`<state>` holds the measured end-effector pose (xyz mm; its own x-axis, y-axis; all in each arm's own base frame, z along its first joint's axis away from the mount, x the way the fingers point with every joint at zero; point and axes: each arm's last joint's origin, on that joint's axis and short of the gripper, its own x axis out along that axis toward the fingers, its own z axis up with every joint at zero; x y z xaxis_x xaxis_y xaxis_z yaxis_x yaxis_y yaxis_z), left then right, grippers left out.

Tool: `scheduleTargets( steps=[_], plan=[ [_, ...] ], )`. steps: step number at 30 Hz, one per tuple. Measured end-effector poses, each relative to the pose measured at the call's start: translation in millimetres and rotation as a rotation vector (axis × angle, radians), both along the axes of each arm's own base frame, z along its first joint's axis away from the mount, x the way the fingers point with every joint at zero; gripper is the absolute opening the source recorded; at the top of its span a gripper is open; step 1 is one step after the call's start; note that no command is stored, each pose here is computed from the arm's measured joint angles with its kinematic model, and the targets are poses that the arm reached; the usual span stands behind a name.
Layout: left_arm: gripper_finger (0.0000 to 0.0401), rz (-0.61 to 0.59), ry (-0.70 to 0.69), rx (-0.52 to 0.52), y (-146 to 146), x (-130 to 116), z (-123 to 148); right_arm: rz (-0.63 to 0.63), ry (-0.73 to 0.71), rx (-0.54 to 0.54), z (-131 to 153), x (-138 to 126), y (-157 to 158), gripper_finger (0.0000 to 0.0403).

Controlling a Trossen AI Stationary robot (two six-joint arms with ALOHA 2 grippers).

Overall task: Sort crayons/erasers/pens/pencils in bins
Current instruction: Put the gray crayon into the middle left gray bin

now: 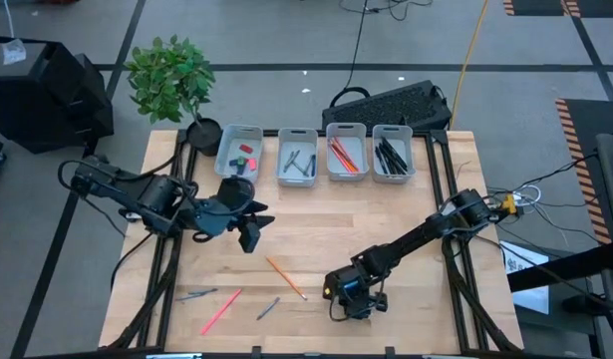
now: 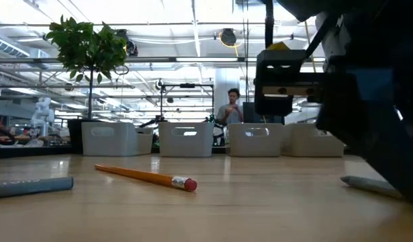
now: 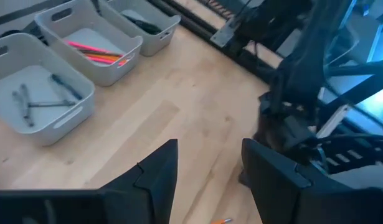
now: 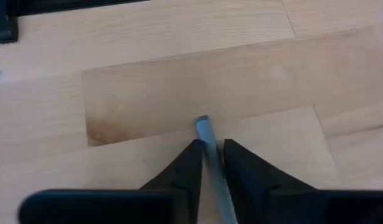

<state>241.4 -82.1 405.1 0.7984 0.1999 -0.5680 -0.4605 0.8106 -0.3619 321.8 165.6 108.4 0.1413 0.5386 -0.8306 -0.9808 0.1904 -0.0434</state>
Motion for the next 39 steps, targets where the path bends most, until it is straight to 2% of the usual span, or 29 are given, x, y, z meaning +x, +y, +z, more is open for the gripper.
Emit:
scheduleTargets(
  steps=[6,12,17,23,26,29,32,37,39],
  plan=[
    [0.0182,-0.014,-0.049,-0.020,-5,1,4,-0.017,0.012,-0.011,-2,-4,1,0.0012],
    [0.0182,0.002,-0.072,-0.032,-11,-1,5,-0.052,-0.043,-0.056,13,-7,3,0.0021],
    [0.0182,0.036,-0.076,-0.040,-20,0,-10,-0.127,-0.167,-0.094,50,-11,-2,0.0018],
    [0.0182,0.039,-0.110,-0.108,-27,14,-52,-0.234,-0.379,-0.053,115,-22,-14,0.0017],
    [0.0182,0.003,-0.181,-0.073,-28,23,-68,-0.358,-0.432,0.034,149,-30,-28,0.0017],
    [0.0182,-0.052,-0.289,0.026,-27,31,-75,-0.511,-0.460,0.171,179,-39,-44,0.0017],
    [0.0182,-0.107,-0.410,0.161,-25,36,-78,-0.677,-0.530,0.330,210,-47,-57,0.0017],
    [0.0182,-0.175,-0.544,0.469,-22,37,-76,-0.883,-0.746,0.614,248,-53,-73,0.0017],
    [0.0182,-0.181,-0.566,0.521,-18,39,-74,-0.937,-0.830,0.746,257,-53,-79,0.0017]
  ],
)
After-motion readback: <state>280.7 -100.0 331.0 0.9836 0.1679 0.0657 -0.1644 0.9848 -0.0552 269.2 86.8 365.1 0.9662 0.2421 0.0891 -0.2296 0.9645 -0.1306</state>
